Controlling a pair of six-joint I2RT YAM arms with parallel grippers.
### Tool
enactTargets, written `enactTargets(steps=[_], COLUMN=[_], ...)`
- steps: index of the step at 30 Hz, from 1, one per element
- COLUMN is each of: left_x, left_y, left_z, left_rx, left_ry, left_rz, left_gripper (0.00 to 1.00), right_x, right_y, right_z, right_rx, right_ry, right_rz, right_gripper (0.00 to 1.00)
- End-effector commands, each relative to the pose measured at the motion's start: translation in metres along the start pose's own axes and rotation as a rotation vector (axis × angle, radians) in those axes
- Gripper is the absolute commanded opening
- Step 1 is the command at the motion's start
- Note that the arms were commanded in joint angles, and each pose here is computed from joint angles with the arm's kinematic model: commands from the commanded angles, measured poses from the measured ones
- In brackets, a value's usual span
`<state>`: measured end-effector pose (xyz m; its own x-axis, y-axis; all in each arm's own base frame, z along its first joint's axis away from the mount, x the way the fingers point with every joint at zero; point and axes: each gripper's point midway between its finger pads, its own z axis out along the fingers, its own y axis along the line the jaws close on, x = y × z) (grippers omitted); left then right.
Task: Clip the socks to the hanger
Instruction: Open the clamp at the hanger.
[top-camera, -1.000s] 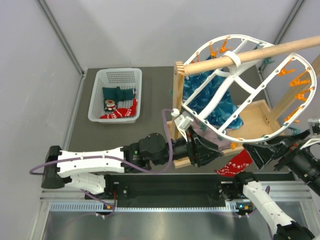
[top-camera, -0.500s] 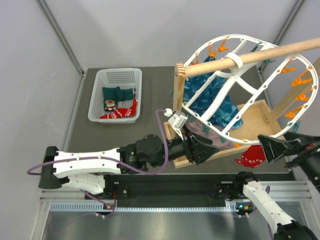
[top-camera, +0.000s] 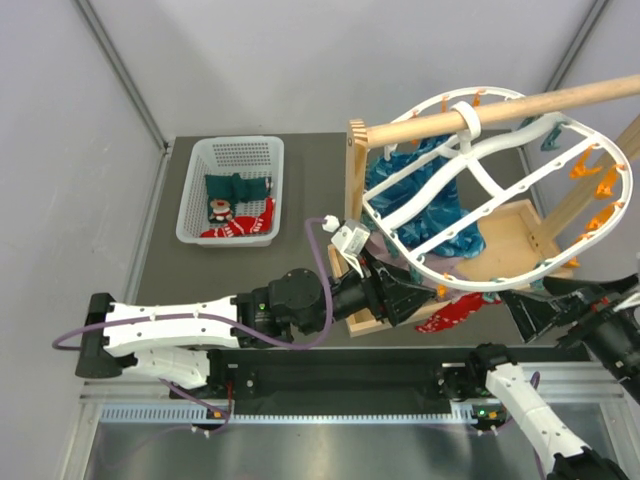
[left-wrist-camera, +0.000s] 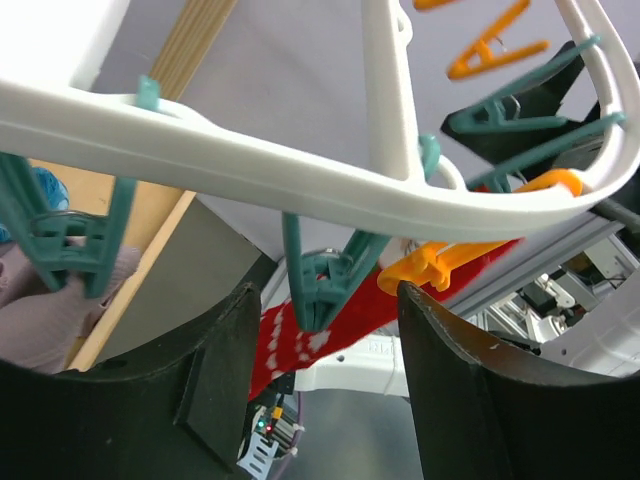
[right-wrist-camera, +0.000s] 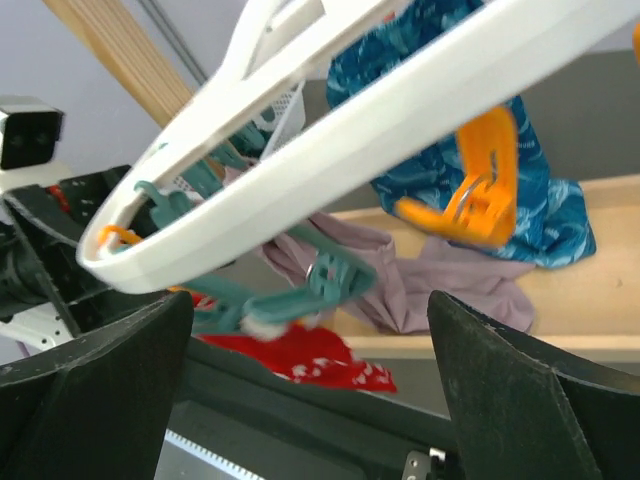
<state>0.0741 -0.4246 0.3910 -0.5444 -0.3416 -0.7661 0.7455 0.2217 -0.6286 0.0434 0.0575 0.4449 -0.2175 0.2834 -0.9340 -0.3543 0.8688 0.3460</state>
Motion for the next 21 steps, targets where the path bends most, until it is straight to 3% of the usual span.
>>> enactTargets(steps=[1,5,9,12,16,21], left_x=[-0.039,-0.044,-0.042,-0.044,-0.056,-0.076], left_y=[-0.021,-0.038,-0.053,-0.058,-0.056,-0.067], left_z=[-0.004,-0.003,-0.017,-0.035,-0.059,-0.082], left_rx=[0.035,0.094,0.186,0.243,0.251,0.285], left_ry=[-0.107,-0.097,-0.078,-0.078,-0.105,-0.116], left_rz=[-0.037,-0.053,-0.122,-0.165,-0.185,-0.153], left_gripper=[0.63,0.61,0.49,0.42,0.42,0.53], right_x=[0.045,0.035,-0.003,-0.013,-0.012,-0.004], right_y=[-0.019,-0.021,-0.016,-0.013,0.004,0.037], right_z=[0.003,-0.001,-0.03,-0.032,-0.026,-0.021], right_rx=[0.087,0.108,0.108,0.097,-0.021,-0.234], right_ry=[0.178,0.119,-0.042,-0.052,-0.033,0.014], right_rz=[0.1,0.123,0.078,0.039,-0.004,-0.078], right_gripper=[1.0,0.99,1.0,0.99,0.97,0.85])
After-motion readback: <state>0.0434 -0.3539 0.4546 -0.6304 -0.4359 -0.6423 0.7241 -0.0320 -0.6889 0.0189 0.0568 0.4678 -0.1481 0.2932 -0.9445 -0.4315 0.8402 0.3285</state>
